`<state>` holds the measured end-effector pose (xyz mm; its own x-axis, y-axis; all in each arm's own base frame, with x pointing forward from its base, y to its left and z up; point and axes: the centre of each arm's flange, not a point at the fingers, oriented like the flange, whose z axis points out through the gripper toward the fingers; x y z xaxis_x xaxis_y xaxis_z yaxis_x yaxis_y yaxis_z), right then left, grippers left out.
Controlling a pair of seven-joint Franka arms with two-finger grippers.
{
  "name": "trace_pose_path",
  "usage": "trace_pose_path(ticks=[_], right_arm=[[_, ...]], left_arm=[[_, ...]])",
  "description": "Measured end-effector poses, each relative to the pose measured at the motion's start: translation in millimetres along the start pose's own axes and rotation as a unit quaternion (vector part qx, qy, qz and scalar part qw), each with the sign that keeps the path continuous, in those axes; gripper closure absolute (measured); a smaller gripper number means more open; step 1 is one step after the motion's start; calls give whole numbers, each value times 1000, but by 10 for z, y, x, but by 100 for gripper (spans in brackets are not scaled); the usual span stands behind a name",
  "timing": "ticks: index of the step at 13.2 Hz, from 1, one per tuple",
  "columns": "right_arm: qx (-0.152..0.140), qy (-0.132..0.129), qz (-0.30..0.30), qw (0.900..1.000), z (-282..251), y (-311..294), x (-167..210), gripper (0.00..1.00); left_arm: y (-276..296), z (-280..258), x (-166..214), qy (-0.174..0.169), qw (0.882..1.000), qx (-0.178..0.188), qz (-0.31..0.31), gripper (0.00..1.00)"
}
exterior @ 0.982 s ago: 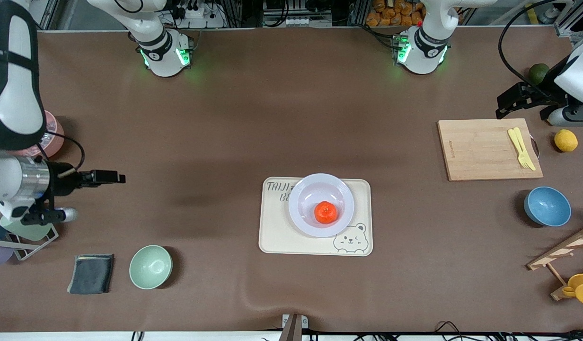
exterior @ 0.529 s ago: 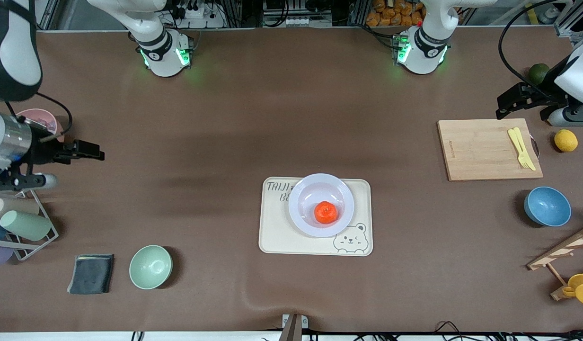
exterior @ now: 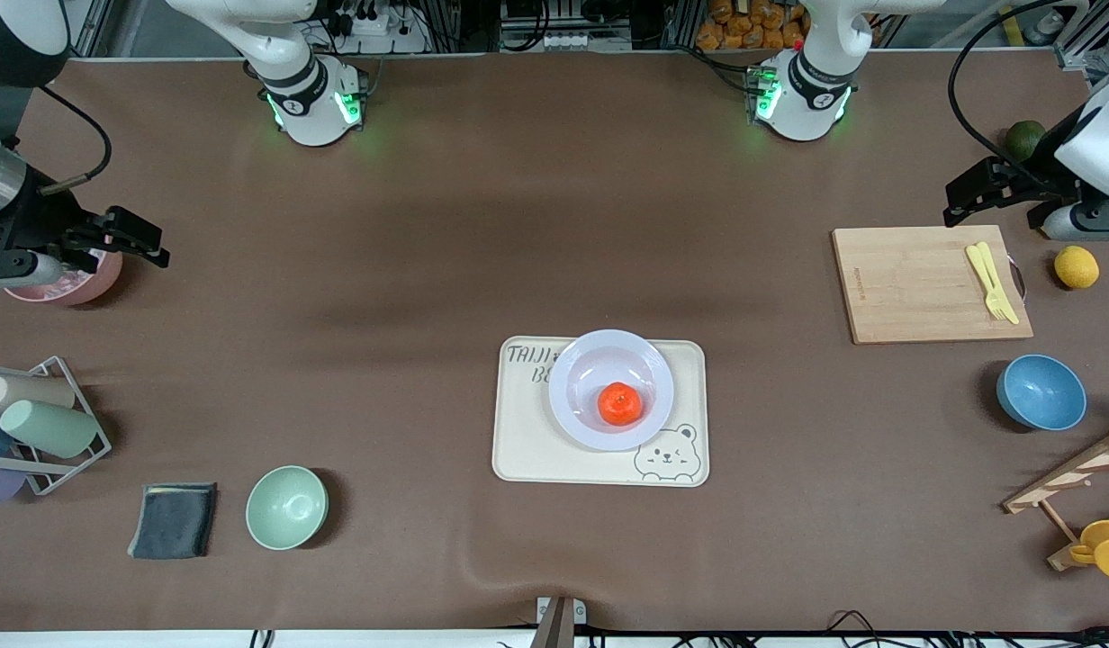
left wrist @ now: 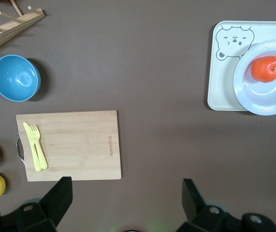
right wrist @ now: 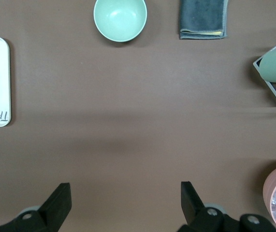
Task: Place orange and plate with both arms
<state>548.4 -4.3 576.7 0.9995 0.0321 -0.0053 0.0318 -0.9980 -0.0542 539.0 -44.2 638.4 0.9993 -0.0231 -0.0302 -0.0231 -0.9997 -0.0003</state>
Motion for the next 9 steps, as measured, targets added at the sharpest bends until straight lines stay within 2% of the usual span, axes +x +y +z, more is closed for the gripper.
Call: trace_pose_path(ticks=[6,9], right_arm=[[-9,29,1,1000,-187,-45,137,0],[-7,29,-3,1000,-192,-76,265,0]], left_arm=[[0,0,0,0,1000,0,0,0],[0,0,0,0,1000,0,0,0]])
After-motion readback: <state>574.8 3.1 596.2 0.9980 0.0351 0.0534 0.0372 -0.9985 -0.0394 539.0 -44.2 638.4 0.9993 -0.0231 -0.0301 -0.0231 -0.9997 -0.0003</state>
